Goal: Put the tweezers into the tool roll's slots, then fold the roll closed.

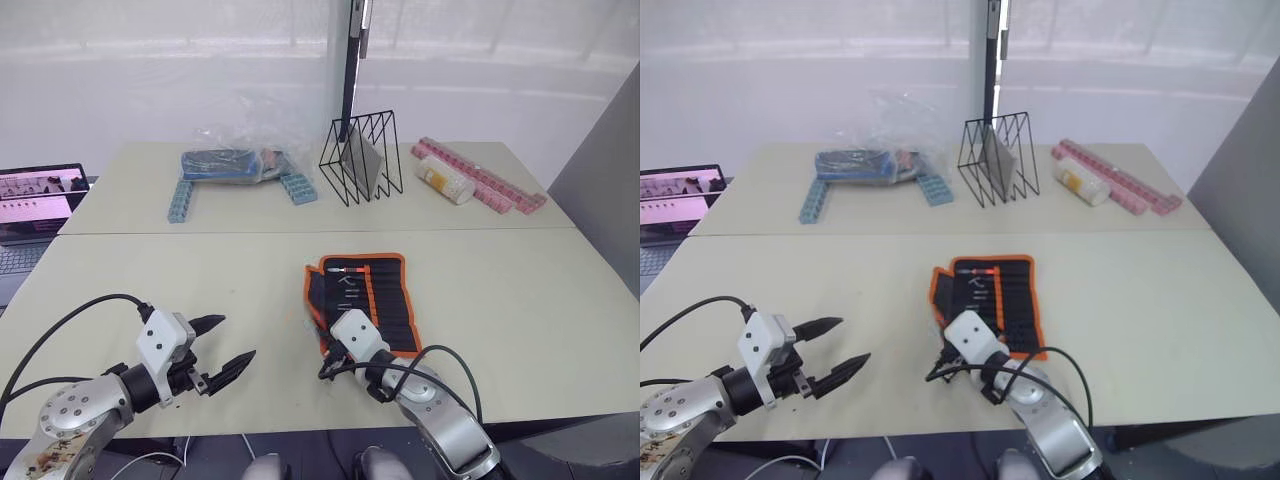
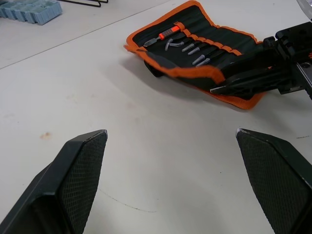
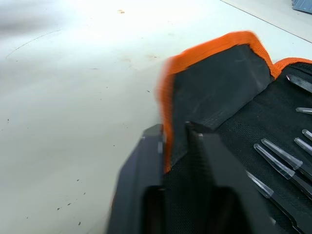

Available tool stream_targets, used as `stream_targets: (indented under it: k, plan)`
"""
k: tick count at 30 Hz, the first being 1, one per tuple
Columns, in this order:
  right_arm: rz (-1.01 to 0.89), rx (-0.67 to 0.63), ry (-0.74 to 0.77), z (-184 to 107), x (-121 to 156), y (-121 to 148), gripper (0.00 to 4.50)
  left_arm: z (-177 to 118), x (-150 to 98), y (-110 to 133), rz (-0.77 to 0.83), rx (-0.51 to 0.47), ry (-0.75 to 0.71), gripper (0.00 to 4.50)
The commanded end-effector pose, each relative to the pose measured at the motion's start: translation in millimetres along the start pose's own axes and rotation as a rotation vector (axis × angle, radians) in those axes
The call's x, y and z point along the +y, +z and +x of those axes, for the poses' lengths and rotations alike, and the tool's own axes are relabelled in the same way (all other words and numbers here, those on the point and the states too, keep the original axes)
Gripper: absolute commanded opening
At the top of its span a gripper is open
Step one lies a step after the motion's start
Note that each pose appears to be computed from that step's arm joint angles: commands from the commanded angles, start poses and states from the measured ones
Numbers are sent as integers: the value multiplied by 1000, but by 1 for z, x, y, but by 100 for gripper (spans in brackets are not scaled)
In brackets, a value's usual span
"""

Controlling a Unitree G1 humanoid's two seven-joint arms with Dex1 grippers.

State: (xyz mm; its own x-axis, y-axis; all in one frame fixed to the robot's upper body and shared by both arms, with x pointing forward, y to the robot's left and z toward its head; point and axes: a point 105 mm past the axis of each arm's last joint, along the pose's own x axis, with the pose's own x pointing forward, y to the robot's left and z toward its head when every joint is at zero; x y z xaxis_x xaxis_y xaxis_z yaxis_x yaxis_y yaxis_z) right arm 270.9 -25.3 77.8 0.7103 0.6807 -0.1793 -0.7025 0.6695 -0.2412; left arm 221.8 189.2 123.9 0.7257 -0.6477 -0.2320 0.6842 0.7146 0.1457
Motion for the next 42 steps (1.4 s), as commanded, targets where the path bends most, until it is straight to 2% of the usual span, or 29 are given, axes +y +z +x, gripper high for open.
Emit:
stream_targets:
  k: [1, 5, 9, 15, 19, 26, 32, 41, 42]
  plan:
    - [-22, -73, -16, -2, -5, 17, 2, 1, -2, 14, 38, -33, -5, 450]
    - [-4, -100, 56, 0, 1, 20, 2, 0, 1, 11, 40, -23, 6, 450]
    - [-10, -138, 190, -6, 9, 20, 2, 0, 4, 11, 48, -14, -17, 450]
    - [-32, -153, 372, -33, 11, 9, 2, 9, 11, 15, 124, -8, -163, 450]
    - [-57, -139, 423, -46, 10, 0, 2, 22, 19, 13, 174, 0, -273, 450]
    - [-77, -126, 411, -50, 7, -5, 2, 70, 32, 14, 323, -4, -510, 450]
    - [-78, -113, 381, -51, 8, -7, 2, 111, 46, 23, 463, 7, -648, 450]
    - [-70, -100, 348, -52, 8, -8, 2, 138, 27, 26, 556, -24, -831, 450]
    - [-70, -100, 344, -52, 8, -8, 0, 138, 26, 26, 555, -28, -844, 423]
